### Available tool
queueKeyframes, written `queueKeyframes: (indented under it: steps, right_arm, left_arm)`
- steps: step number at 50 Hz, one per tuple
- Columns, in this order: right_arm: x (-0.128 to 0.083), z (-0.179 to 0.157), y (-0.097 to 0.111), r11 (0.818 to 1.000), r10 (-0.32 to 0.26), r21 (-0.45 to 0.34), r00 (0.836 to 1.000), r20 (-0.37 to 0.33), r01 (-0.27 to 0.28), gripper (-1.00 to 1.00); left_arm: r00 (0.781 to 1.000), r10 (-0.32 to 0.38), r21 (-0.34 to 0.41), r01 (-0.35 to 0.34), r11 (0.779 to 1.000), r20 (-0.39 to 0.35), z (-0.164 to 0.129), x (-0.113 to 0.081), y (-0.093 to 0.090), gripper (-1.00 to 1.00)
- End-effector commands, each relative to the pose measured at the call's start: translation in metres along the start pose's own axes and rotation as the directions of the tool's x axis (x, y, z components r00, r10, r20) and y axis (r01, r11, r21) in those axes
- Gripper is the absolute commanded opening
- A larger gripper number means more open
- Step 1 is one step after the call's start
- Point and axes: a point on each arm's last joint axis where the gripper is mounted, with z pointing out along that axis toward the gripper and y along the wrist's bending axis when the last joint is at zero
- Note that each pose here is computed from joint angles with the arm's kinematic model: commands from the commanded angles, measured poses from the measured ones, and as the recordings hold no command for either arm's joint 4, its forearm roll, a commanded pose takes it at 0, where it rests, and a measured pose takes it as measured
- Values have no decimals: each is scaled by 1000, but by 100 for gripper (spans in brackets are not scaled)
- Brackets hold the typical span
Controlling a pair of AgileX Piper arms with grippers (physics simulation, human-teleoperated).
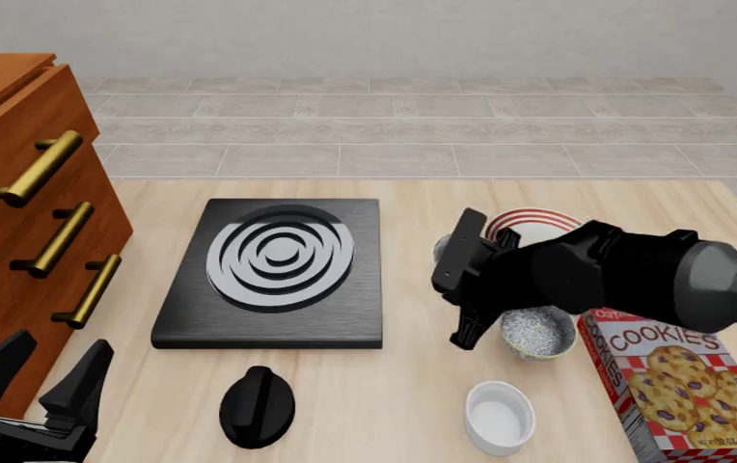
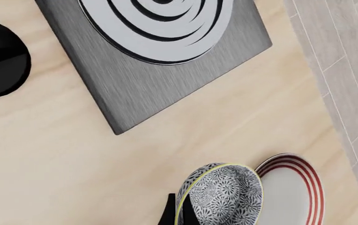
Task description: Pick the akita bowl from table center and place it on the plate.
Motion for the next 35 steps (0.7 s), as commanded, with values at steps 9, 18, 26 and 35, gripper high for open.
queueKeyframes:
  steps: [9, 18, 26, 35]
  right_arm:
    - [18, 3, -52, 981, 118, 149, 992, 37, -122, -100]
    - [31, 13, -77, 955, 207, 208, 977, 51, -213, -100]
    - [37, 18, -97, 926, 278, 244, 958, 71, -287, -100]
    - [55, 29, -118, 908, 320, 272, 947, 37, -318, -100]
  left_arm:
    - [1000, -4, 5, 4, 1000, -3, 0, 0, 0, 100]
    - [1000, -6, 5, 6, 1000, -5, 1, 0, 0, 100]
    - [1000, -7, 7, 7, 1000, -6, 0, 0, -1, 100]
    - [1000, -7, 8, 8, 1000, -7, 0, 1, -1, 100]
